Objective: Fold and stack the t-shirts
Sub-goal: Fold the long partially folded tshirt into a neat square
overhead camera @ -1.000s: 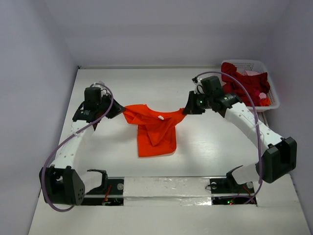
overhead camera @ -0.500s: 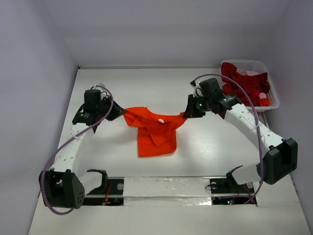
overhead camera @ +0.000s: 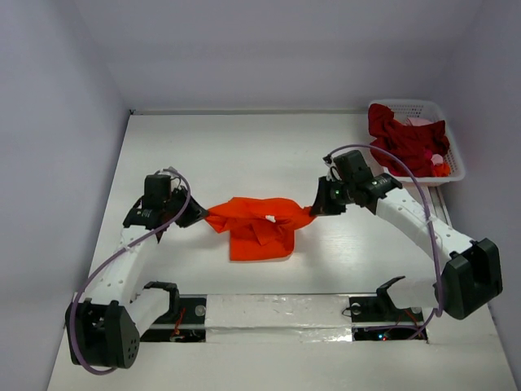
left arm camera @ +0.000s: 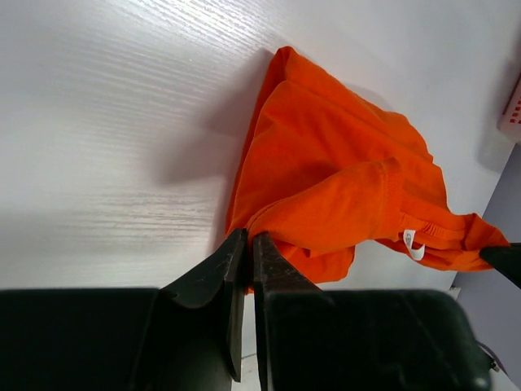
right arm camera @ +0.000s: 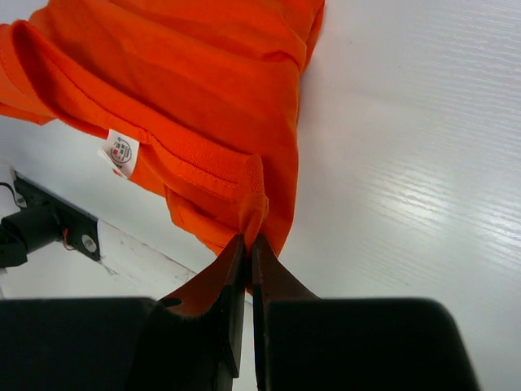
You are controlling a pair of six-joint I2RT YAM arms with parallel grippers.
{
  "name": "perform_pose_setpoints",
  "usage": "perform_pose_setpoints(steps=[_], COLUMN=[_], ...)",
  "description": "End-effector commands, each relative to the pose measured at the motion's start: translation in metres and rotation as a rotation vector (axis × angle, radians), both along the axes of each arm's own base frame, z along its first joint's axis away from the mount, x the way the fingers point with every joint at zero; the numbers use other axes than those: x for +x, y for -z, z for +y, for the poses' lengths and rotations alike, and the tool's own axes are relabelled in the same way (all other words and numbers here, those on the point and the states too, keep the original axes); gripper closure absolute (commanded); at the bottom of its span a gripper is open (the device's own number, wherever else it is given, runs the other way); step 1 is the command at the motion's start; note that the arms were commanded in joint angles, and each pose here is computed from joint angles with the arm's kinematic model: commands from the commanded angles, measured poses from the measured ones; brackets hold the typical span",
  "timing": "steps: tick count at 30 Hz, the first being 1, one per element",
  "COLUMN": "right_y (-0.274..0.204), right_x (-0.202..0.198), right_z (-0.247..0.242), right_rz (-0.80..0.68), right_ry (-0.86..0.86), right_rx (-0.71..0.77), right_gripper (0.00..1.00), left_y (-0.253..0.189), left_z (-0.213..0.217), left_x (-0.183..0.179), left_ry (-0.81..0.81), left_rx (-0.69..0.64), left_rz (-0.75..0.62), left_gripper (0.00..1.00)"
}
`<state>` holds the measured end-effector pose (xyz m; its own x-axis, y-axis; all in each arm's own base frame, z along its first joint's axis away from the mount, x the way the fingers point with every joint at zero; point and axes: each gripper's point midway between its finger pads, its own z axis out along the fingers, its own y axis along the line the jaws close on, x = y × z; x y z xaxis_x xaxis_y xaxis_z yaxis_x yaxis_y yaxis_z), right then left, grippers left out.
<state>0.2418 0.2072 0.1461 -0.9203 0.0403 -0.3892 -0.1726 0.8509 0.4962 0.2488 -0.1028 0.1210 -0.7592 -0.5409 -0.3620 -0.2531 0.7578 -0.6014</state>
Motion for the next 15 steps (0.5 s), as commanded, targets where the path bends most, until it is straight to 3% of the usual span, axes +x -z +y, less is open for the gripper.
perform_pose_setpoints(steps=[1,12,15], right_y=[-0.020,-0.013,-0.010], right_x=[0.003,-0.010,-0.014], right_z=[0.006,-0.004,-0.002], right_rz=[-0.073,-0.054,-0.046], right_ry=[0.001,0.036,0.025], right_rx=[0.055,0.043,0.045], right_gripper=[1.00,1.00,1.00], left_y=[-0.002,0.024,0.024], left_z=[0.003,-0.006,-0.007], left_x=[-0.005,-0.035,-0.035], left_ry=[0.005,0.037,0.032], left_rx=[0.023,-0.015,-0.024], left_rz=[-0.020,0.086,0.096], left_gripper=[0.96,0.94,0.88])
